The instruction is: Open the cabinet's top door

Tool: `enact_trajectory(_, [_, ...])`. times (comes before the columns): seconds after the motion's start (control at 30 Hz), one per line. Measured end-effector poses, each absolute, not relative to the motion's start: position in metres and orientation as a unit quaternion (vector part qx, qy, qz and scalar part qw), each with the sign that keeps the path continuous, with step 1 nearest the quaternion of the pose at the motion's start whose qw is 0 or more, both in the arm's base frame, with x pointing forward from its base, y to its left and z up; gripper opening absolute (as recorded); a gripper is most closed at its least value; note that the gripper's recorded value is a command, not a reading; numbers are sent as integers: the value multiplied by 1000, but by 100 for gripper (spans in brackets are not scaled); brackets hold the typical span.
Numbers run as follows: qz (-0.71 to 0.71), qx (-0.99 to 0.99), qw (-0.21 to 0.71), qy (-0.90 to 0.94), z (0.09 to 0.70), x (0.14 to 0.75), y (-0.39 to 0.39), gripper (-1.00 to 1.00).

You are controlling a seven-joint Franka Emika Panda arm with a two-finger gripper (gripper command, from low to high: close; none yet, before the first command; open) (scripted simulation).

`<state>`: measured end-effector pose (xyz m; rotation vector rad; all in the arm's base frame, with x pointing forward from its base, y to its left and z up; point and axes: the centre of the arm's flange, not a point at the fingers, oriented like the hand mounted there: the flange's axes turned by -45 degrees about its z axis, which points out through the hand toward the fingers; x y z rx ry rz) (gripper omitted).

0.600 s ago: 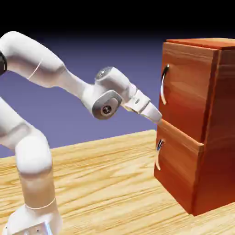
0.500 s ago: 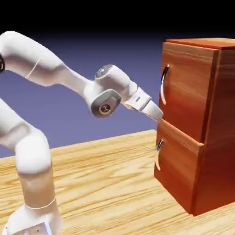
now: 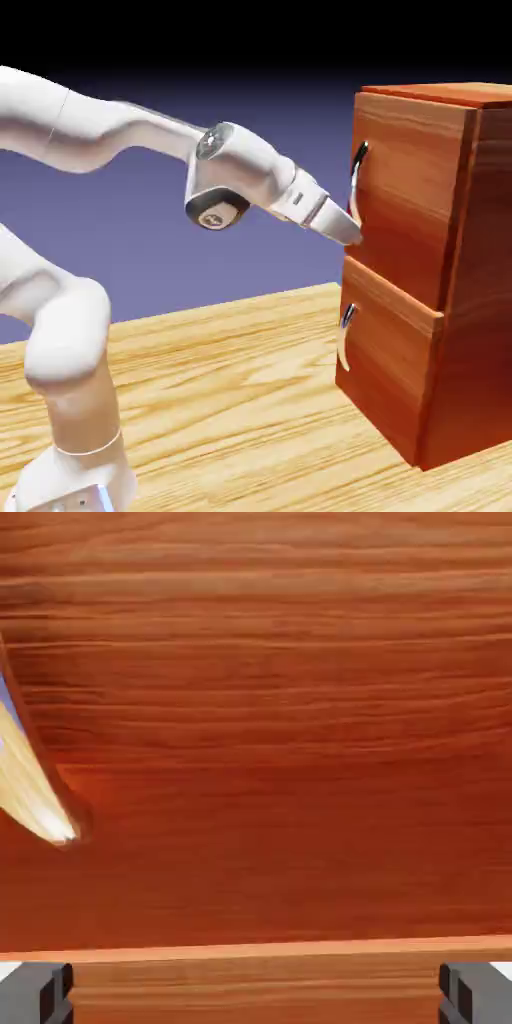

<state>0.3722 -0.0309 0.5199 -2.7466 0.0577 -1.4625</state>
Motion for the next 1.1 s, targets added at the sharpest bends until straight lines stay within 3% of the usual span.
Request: enact_trajectory(1.1, [-649,-760,9,21,524,359,19,0])
